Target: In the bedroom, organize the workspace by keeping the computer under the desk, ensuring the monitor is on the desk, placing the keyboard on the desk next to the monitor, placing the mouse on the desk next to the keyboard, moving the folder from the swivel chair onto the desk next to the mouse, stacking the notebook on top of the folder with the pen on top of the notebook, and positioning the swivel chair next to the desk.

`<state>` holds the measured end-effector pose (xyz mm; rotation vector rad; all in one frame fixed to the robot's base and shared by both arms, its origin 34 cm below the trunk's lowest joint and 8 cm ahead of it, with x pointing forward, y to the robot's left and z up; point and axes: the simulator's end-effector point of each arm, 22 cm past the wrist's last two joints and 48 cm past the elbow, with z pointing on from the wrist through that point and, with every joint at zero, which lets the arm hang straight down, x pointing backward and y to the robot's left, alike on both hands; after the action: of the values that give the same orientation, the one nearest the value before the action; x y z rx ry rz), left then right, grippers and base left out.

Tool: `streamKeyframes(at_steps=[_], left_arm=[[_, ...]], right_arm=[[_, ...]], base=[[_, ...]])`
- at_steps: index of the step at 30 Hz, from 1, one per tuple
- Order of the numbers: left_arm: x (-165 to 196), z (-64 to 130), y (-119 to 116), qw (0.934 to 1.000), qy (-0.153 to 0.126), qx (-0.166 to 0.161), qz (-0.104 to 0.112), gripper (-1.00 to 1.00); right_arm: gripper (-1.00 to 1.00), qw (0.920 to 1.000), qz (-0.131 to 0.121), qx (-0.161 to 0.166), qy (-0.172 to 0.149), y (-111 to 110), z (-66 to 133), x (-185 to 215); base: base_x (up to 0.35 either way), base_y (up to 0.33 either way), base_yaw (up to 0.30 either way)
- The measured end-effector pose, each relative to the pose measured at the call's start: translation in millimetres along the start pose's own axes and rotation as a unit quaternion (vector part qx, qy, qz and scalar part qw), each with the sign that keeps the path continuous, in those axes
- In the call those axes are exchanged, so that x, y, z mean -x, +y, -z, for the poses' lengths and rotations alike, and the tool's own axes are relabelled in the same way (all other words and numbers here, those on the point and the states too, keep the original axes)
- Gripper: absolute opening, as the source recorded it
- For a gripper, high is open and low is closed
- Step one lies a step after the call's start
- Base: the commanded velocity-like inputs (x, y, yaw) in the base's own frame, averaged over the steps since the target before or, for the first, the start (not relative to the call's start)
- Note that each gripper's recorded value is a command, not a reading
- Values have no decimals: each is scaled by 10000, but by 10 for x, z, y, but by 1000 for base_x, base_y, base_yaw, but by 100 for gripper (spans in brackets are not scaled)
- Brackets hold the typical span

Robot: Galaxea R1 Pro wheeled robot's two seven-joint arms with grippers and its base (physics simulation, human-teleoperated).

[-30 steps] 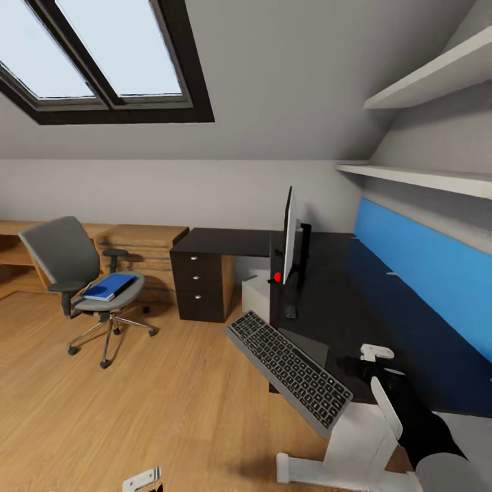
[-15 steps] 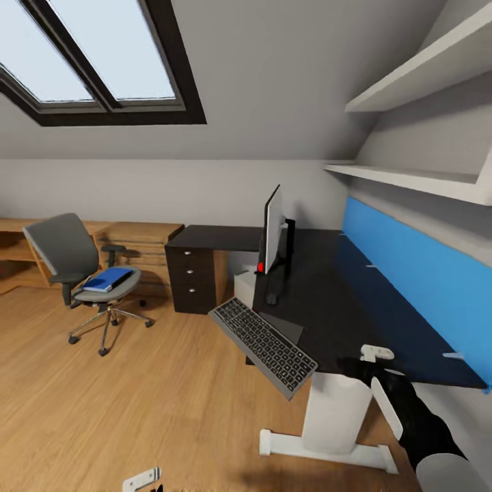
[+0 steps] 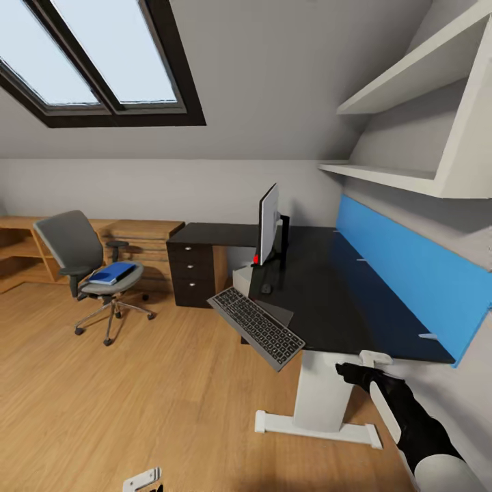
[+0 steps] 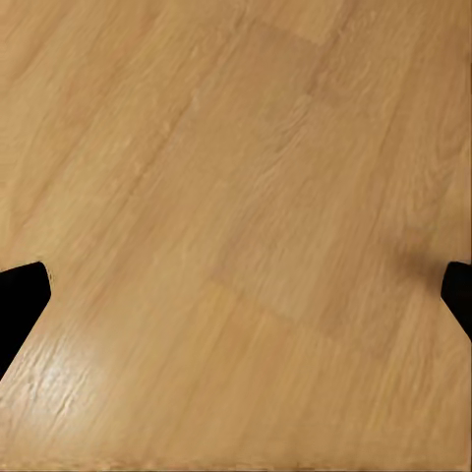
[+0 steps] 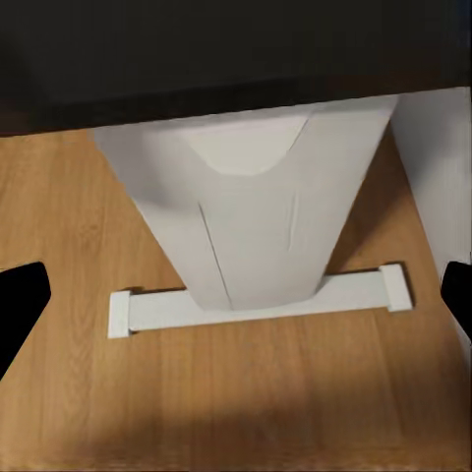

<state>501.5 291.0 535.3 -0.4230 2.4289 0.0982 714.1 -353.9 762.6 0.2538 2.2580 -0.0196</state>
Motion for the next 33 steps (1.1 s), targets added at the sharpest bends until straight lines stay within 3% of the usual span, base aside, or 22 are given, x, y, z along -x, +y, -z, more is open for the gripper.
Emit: streamKeyframes(at_steps=[7,19,33], left_arm=[[1,2,5,10000,-2,9,8,100],[1,3,5,10000,-2,11,7,100],[4,3,0,10000,-8,-2,9,100]], right_arm=[[100,10000,-1,1,91,3,-21,-88],[100,9999,-22,-49,140,-39,-97,-282],[100,9993,-120,-101,329,14,-254,-959]], base=[[-202,-2,0],[-32,0,0],[-1,0,0]])
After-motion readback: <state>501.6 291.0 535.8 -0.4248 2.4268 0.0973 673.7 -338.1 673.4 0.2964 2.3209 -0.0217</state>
